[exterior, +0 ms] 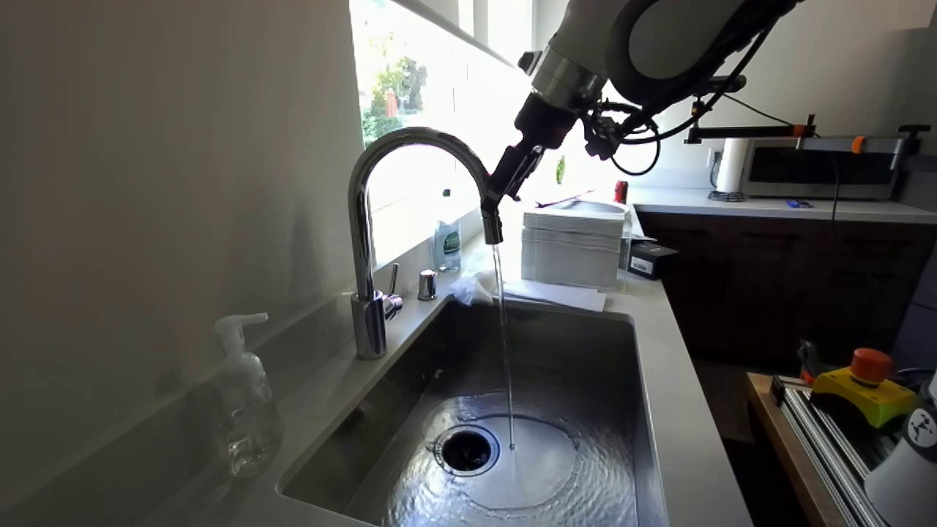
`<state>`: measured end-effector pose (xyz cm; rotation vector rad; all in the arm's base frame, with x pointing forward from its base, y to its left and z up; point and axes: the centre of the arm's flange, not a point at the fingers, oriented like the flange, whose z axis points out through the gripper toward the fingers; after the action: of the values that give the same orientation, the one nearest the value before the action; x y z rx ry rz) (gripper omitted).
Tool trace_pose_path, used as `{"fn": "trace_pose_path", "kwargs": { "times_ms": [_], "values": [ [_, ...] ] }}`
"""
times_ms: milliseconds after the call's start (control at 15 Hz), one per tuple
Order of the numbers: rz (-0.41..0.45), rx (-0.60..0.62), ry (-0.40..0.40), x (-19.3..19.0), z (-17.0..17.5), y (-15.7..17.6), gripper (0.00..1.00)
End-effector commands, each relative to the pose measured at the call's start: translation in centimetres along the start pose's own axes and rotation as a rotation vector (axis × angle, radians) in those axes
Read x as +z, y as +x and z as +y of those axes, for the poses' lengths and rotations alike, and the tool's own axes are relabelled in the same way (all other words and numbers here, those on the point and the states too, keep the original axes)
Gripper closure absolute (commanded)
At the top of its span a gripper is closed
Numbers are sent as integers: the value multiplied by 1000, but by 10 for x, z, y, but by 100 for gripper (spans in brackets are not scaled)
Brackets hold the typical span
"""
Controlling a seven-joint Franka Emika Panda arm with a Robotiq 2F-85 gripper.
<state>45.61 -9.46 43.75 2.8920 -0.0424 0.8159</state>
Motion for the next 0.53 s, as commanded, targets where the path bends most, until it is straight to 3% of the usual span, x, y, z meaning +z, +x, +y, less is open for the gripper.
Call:
{"fn": "trace_pose_path", "kwargs": {
  "times_ms": [0, 467],
  "values": [
    [14, -30, -21, 12, 17, -11, 0],
    [18, -46, -62, 9, 44, -13, 0]
  ]
}}
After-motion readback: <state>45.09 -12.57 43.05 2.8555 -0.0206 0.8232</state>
